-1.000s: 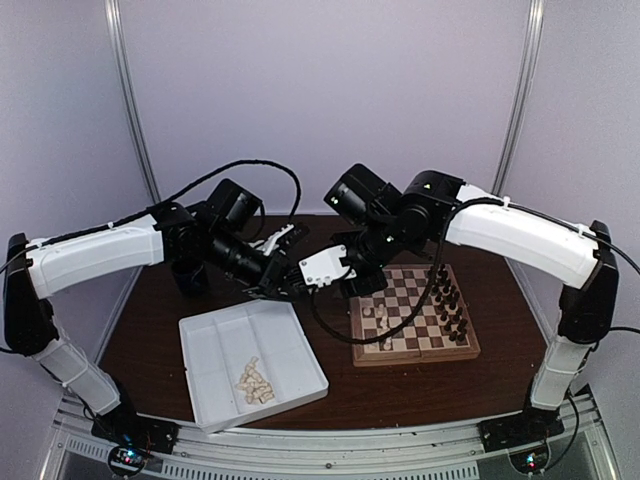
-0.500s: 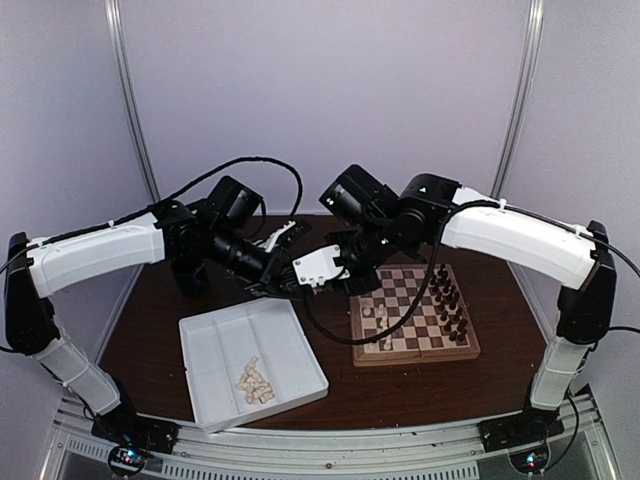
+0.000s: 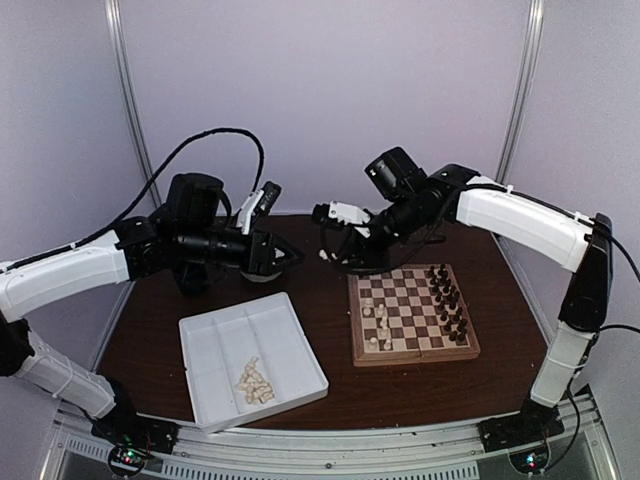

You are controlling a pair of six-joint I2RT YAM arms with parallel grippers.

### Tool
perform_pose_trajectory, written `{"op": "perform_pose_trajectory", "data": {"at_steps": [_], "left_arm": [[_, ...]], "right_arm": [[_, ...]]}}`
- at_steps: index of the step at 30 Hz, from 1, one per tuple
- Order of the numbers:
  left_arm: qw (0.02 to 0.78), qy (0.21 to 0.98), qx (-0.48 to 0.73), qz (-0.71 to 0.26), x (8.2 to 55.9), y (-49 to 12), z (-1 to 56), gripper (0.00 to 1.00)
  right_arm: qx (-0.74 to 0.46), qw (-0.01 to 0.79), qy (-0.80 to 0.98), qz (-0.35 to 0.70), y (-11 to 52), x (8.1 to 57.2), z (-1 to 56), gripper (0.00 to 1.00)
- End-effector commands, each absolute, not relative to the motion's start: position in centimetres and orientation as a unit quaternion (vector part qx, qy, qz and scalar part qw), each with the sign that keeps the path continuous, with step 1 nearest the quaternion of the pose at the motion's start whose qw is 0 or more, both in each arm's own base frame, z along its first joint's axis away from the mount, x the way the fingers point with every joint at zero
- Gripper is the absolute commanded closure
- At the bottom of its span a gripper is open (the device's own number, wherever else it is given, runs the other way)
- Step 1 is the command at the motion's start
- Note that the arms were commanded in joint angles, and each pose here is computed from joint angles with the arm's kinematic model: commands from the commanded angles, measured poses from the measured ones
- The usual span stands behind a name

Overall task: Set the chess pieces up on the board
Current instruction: Pass from the left arm to the right, then pass from the right arm to the left

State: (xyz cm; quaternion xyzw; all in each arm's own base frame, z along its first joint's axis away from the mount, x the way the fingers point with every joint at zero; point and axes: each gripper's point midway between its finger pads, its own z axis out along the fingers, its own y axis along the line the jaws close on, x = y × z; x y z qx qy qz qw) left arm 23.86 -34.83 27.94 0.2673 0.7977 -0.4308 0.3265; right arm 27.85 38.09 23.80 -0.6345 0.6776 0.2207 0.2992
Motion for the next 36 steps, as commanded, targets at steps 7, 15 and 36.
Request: {"op": "perform_pose_trajectory", "data": {"at_steps": [7,15,36], "left_arm": [[0.444,0.723,0.264,-0.458,26.7,-37.3,32.1,0.52],[0.443,0.725,0.256,-0.461,27.9,-38.9,31.6,0.55],[0.427,0.718,0.278,-0.475,28.8,-41.4,30.7,0.94]], "right_arm": [[-0.512,0.289,0.700,0.405,38.3,28.1,28.0,0.86],[-0.500,0.288,0.698,0.424,38.3,28.1,28.4,0.85],[-0.478,0.292,0.705,0.436,36.9,28.9,28.9,0.76]]}}
